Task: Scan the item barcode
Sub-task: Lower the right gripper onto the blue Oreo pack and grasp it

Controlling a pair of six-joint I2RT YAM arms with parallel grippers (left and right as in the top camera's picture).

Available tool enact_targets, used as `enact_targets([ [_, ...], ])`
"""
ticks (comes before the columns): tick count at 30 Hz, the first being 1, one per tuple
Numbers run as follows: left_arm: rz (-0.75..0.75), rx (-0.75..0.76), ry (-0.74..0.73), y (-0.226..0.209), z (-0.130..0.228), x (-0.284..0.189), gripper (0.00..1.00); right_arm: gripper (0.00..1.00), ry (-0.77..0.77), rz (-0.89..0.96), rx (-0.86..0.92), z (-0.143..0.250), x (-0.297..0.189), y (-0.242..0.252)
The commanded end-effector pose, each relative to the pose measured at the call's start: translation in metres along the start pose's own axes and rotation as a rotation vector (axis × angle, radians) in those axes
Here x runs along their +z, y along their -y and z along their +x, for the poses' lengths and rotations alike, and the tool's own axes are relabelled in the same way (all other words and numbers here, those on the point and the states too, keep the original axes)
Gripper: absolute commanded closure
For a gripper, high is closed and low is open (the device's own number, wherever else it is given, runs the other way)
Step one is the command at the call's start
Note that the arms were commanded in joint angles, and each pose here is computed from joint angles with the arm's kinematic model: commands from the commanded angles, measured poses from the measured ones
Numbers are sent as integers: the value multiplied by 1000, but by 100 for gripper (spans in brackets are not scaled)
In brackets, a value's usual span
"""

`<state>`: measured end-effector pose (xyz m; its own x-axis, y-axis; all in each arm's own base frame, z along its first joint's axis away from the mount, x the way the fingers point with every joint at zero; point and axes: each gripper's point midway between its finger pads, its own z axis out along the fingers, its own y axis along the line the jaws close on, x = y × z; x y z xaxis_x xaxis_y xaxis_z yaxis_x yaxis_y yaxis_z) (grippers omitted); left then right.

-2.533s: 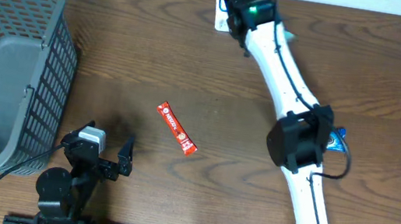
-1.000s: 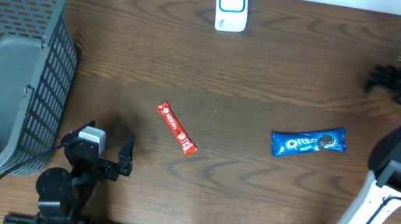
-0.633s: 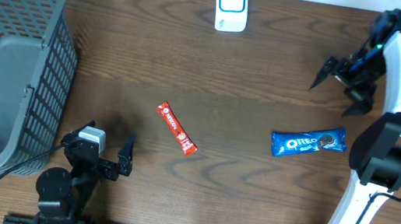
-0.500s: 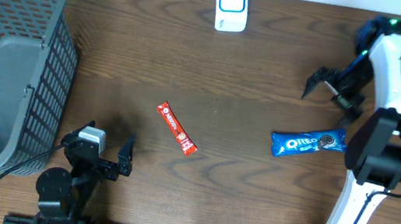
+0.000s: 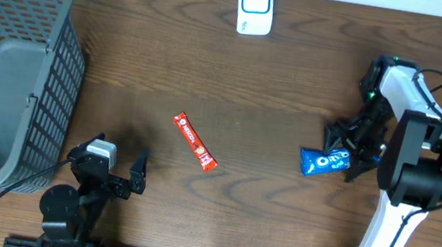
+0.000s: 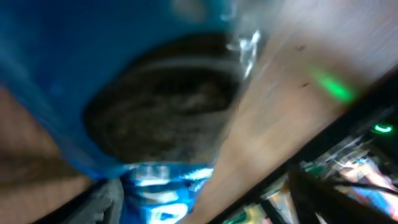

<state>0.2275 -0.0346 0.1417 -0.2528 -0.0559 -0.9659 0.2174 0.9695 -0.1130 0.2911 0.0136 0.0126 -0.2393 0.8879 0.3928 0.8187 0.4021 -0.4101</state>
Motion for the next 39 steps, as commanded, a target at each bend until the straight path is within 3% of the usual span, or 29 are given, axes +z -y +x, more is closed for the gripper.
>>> enact_targets([
  [1, 3, 7, -18, -1, 10, 3, 2, 35, 58, 47, 98, -17, 45, 1],
  [4, 3, 7, -18, -1, 10, 3, 2, 69, 78, -7, 72, -20, 69, -13],
  [5, 4, 7, -18, -1, 10, 3, 2, 94, 82, -28, 61, -20, 74, -18],
  [6, 3, 7, -18, -1, 10, 3, 2, 99, 85, -48, 49, -19, 77, -24],
  [14, 3, 7, -18, -1, 10, 3, 2, 99, 116, -294, -400, 9, 61, -99],
  [22, 3, 7, -18, -1, 10, 3, 2, 99, 317, -362, -991, 66, 23, -158],
  [27, 3, 7, -18, -1, 10, 3, 2, 99, 480, -301, -1098, 82, 20, -173],
  [31, 3, 7, -18, -1, 10, 3, 2, 99, 513, -282, -1143, 98, 27, -177],
  [35, 3, 7, -18, -1, 10, 3, 2, 75, 491, -217, -1168, 104, 36, -165],
  [38, 3, 7, -18, -1, 10, 3, 2, 46, 529, -136, -1145, 94, 36, -154],
  [39, 3, 7, -18, -1, 10, 3, 2, 45, 543, -111, -1138, 91, 33, -151],
])
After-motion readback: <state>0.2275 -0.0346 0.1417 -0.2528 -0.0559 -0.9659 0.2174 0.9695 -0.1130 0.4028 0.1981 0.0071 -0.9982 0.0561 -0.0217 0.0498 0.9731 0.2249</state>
